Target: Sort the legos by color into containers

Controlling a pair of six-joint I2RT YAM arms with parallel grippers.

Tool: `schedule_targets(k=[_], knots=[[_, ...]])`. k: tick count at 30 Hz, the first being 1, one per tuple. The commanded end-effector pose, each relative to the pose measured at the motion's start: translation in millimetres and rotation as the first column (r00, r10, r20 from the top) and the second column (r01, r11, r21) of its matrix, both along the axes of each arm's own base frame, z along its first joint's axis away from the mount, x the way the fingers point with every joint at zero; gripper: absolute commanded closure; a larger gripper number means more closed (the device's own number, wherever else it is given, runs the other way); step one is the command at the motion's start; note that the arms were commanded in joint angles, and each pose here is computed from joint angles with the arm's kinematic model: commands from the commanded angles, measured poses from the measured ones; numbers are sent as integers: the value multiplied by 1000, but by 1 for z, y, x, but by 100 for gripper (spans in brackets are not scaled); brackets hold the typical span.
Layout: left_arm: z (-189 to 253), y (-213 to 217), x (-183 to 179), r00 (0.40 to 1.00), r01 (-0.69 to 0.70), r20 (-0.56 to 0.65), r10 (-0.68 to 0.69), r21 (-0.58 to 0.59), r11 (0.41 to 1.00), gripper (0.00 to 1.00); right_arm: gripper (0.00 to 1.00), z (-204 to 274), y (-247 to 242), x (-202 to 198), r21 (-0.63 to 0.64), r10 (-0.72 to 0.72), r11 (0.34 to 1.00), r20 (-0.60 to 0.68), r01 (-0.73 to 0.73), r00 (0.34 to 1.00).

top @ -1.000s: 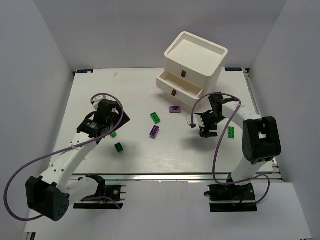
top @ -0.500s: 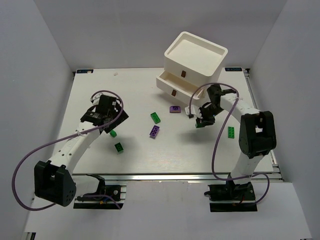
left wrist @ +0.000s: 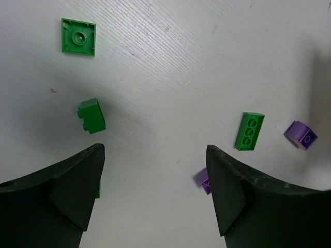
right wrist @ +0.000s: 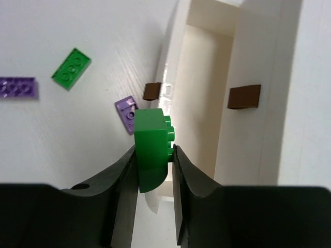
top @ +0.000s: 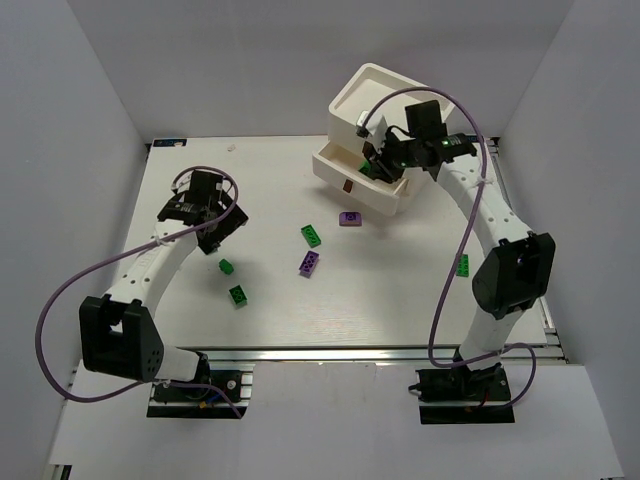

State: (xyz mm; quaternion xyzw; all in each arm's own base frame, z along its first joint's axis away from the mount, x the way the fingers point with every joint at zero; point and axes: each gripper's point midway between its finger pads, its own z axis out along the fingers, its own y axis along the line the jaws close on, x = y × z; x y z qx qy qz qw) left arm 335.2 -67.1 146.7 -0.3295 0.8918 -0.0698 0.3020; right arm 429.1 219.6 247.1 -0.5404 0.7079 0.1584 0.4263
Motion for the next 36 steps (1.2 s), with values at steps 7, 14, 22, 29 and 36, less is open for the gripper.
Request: schedule_targets(k=[7, 14, 22, 29, 36], knots=[[11, 22, 6, 1000, -25, 16, 25, 17, 1000, 9, 80, -17, -19, 63, -60, -343, 936, 66, 347, 937], [-7, 20, -9, 999, 13, -50, -12, 4, 1000, 7, 37, -23, -21, 64, -78, -333, 938, 68, 338, 940], [-43, 20, -30, 980, 11, -197, -9, 5, 1000, 7, 31, 10, -11, 41, 13, -288, 958, 47, 288, 956], [-88, 19, -32, 945, -8, -326, 13, 15, 1000, 10, 33, 66, -12, 4, 236, -259, 949, 210, 208, 943], [-111, 20, -11, 933, 2, -359, 13, 40, 999, 20, 64, 68, -10, -17, 282, -218, 946, 200, 157, 955]])
